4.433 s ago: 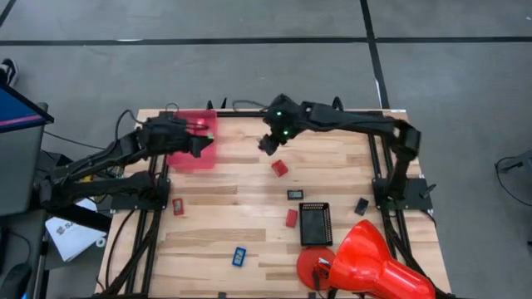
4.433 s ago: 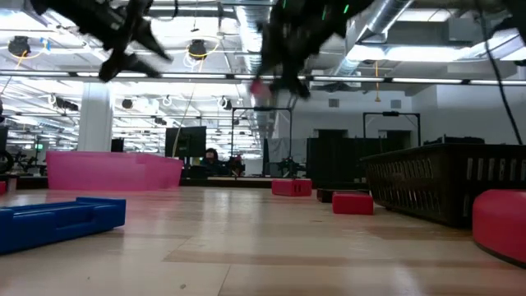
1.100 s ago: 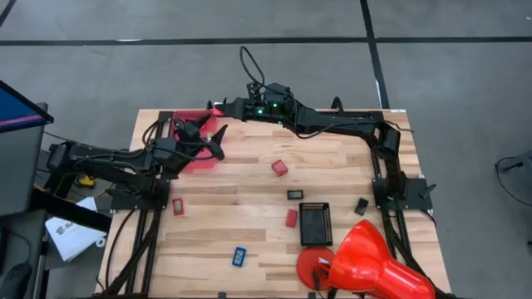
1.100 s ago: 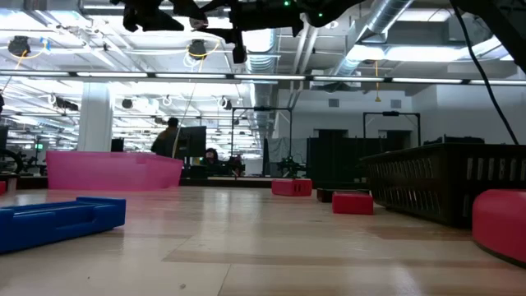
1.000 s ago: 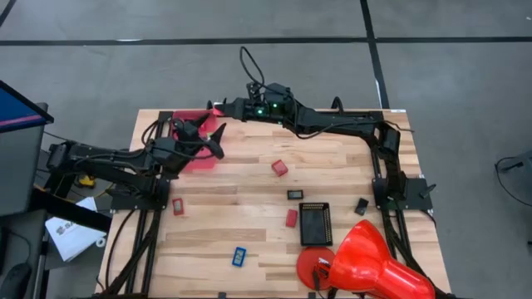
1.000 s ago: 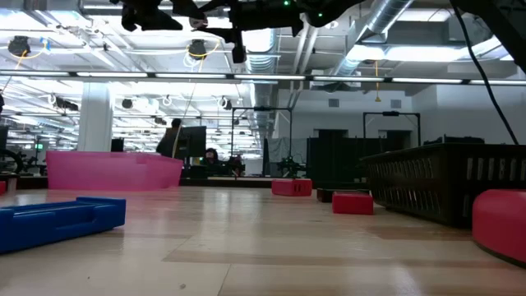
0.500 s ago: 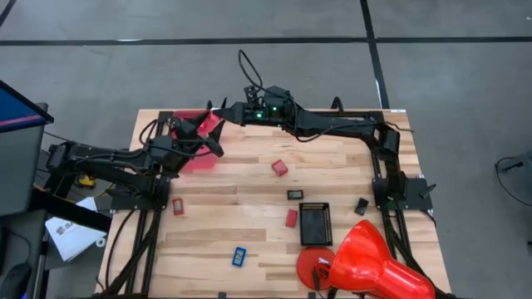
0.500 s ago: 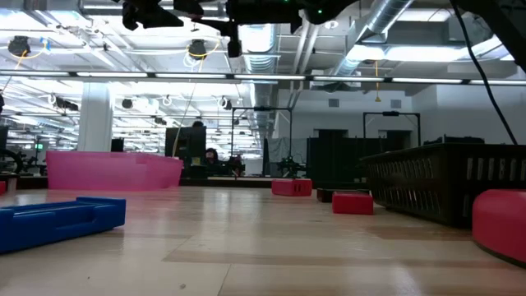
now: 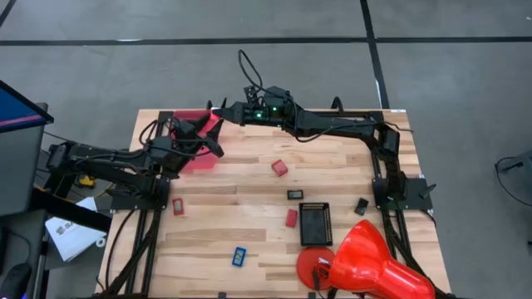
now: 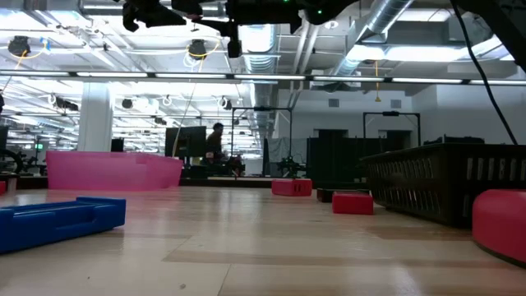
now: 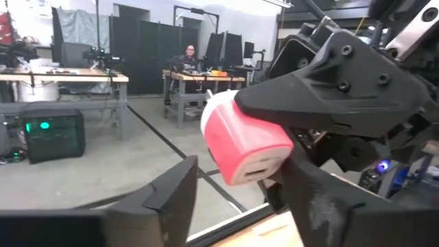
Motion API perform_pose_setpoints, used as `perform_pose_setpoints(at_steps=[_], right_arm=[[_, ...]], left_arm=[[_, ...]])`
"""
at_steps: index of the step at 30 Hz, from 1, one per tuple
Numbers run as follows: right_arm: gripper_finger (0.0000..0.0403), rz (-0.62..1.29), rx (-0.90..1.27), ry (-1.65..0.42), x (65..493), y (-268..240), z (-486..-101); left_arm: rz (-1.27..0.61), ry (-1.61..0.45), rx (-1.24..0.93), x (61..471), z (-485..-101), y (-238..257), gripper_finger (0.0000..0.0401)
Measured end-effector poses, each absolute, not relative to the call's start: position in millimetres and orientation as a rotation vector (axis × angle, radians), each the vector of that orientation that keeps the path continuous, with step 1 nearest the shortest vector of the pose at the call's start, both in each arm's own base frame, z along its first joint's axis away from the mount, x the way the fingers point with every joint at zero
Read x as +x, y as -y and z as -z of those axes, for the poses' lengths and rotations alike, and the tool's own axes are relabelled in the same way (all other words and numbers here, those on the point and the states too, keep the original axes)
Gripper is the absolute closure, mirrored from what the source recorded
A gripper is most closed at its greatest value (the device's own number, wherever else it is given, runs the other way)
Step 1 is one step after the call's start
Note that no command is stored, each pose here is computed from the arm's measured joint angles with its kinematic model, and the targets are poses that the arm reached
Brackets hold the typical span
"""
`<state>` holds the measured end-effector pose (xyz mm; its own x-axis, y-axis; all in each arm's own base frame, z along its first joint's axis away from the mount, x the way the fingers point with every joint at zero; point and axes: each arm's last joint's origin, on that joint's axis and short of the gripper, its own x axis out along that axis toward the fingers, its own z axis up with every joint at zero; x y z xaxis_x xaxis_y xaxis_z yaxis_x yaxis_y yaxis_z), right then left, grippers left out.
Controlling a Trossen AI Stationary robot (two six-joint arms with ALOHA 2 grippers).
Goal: Pick & Place Office items
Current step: Put the pink and white charger adapter into the pink bin
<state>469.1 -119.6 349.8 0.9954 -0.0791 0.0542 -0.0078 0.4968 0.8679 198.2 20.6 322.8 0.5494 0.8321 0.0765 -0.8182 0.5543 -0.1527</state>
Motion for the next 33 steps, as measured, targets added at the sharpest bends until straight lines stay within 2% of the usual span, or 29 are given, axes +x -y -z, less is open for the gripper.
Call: perform_pose_setpoints(at_steps=[8,14,18,28,33], right_arm=[[0.0273,0.045,1.050,0.096,469.5,118.0,-350.4],[0.0273,0.043,1.049,0.096,469.5,118.0,-350.5],[0.0273,0.027,1.045,0.111,469.4,117.8,-352.5],[0.0273,-0.012,1.049,0.118,469.5,115.9,-354.8],[0.0273,-0.016,1.062,0.114,470.0,113.9,-354.6]], left_arm=[[-0.984,0.157,-0.125,198.0,-322.6,-20.6,0.0297],[-0.989,0.161,-0.133,197.8,-322.7,-20.8,0.0313],[-0.957,0.172,-0.141,198.1,-323.7,-20.4,0.0289],[-0.973,0.190,-0.160,197.5,-324.7,-20.1,0.0167],[-0.968,0.191,-0.150,197.7,-325.4,-20.0,0.0152]])
